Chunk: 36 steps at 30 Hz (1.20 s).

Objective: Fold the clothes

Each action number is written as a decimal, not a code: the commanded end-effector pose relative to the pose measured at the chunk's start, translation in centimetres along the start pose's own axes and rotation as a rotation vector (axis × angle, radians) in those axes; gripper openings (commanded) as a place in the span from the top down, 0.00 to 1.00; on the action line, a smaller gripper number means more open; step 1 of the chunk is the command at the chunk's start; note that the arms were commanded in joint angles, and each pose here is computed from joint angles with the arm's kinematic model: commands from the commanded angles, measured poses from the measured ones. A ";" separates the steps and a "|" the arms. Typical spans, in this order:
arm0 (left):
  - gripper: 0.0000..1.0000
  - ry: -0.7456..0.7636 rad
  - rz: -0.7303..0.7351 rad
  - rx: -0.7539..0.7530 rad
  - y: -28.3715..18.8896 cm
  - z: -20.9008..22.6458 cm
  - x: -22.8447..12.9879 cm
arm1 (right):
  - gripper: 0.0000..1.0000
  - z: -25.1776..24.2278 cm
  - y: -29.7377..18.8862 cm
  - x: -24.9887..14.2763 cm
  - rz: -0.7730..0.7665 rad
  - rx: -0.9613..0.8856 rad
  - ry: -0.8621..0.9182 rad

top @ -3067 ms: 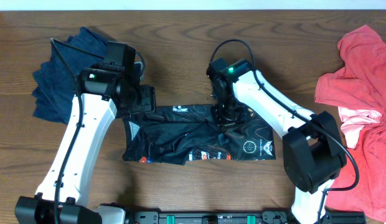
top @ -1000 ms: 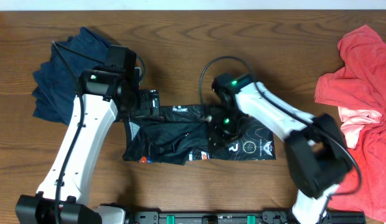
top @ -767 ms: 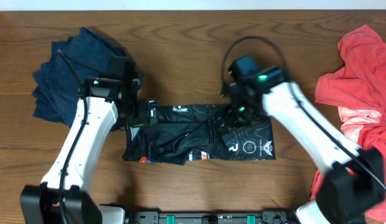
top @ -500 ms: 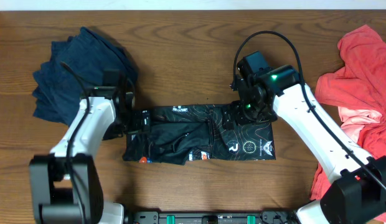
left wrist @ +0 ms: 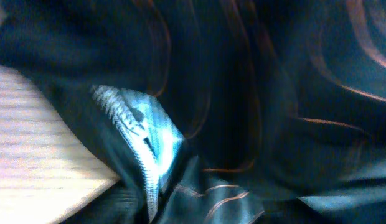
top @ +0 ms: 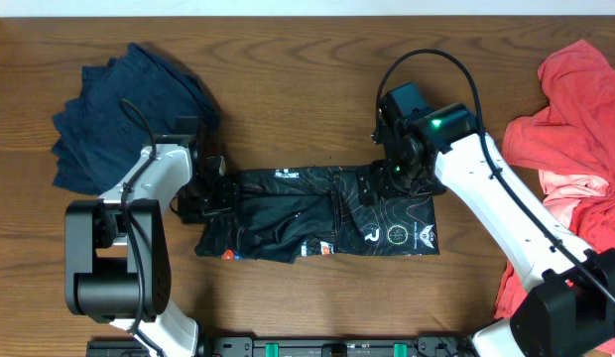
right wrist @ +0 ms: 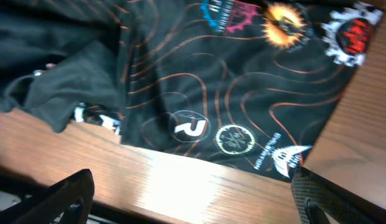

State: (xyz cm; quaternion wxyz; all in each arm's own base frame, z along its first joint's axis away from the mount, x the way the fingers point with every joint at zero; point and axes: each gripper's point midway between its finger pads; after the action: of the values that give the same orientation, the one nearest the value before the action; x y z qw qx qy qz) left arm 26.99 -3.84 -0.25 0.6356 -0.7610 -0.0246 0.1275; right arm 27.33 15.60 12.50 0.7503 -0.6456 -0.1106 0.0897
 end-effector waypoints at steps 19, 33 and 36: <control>0.94 -0.183 -0.133 0.015 -10.3 4.1 2.6 | 0.01 -12.3 -1.9 -0.7 -0.001 -0.305 0.282; 0.94 0.125 -0.271 -0.190 -15.4 -8.5 -2.4 | 0.01 -13.4 -2.0 -0.8 -0.002 -0.290 0.310; 0.94 0.233 -0.232 -0.191 -13.9 -12.1 -4.0 | 0.01 -13.4 -2.0 -0.9 0.000 -0.290 0.310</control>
State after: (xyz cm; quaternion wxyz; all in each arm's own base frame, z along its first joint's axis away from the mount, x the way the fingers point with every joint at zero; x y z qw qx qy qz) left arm 28.26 -9.89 15.60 0.5864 -0.8057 -0.0806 -0.0237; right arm 30.11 2.49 12.45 0.6591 -0.7515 -0.0020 -0.0298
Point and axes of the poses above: each gripper's point midway between its finger pads, its own y axis out along the fingers, its own z axis along the line the jaws close on, x = y × z, and after that the axes turned 6 degrees about -y, right-handed
